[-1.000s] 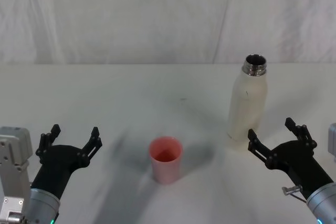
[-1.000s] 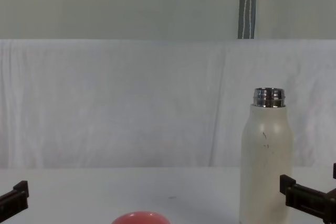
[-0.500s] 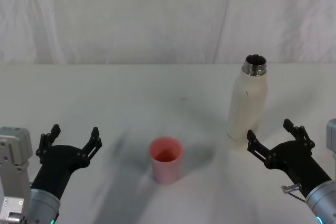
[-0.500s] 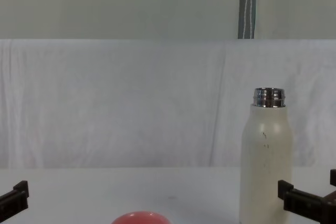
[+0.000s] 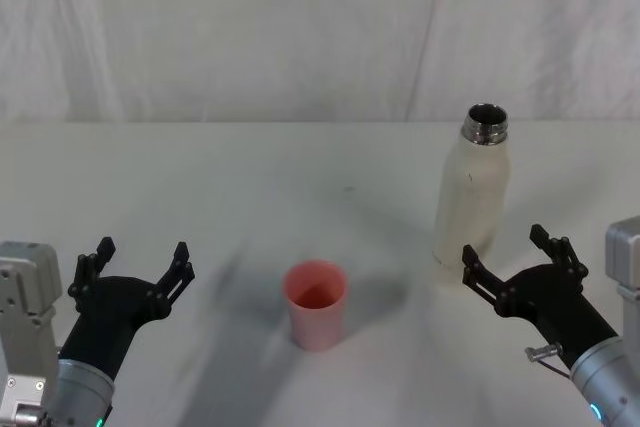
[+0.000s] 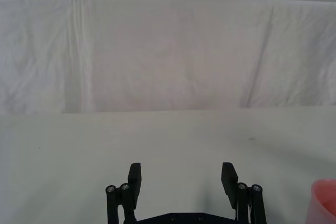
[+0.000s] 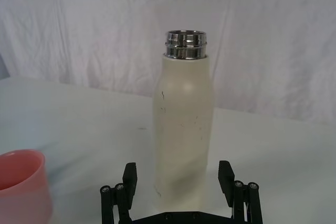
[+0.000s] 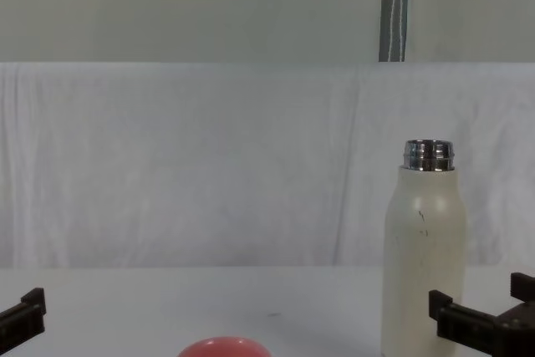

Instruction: Grasp the thermos with one hand and pour water into the cup lid.

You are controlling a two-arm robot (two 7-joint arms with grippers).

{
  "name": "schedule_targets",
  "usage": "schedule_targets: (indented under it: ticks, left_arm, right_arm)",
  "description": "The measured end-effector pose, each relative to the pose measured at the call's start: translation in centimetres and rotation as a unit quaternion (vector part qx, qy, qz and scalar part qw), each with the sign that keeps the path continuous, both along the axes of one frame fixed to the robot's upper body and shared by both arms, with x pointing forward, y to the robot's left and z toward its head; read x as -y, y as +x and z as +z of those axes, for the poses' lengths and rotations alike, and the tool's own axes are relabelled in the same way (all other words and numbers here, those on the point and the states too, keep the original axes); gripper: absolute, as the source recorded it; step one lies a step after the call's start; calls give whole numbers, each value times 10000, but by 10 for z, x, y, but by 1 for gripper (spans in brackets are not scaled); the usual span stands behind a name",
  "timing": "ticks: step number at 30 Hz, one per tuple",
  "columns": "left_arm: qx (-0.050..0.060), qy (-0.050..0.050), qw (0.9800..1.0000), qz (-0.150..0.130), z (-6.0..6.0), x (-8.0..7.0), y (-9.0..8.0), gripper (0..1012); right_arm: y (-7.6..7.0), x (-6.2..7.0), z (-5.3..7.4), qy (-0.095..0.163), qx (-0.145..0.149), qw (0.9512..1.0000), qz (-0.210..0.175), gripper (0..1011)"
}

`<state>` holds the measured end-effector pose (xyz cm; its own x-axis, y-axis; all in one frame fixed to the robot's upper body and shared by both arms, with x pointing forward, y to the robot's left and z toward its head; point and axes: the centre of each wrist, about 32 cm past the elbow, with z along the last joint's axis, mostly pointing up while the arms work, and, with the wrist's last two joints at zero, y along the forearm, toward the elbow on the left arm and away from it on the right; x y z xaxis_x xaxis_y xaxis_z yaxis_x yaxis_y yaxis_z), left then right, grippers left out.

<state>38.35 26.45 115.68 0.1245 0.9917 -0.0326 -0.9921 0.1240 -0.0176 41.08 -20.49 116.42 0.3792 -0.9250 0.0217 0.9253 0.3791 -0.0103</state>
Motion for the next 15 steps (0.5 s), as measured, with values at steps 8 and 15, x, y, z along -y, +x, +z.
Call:
schedule_targets:
  ticks: [8,15]
  left_arm:
    - [0,0,10000,0,0,0,0,1001]
    - [0,0,10000,0,0,0,0,1001]
  right_arm:
    - [11,-1,-2,-75,12,9999,103,1001]
    - [23,-2,-1,-167,51,9994,299,1001]
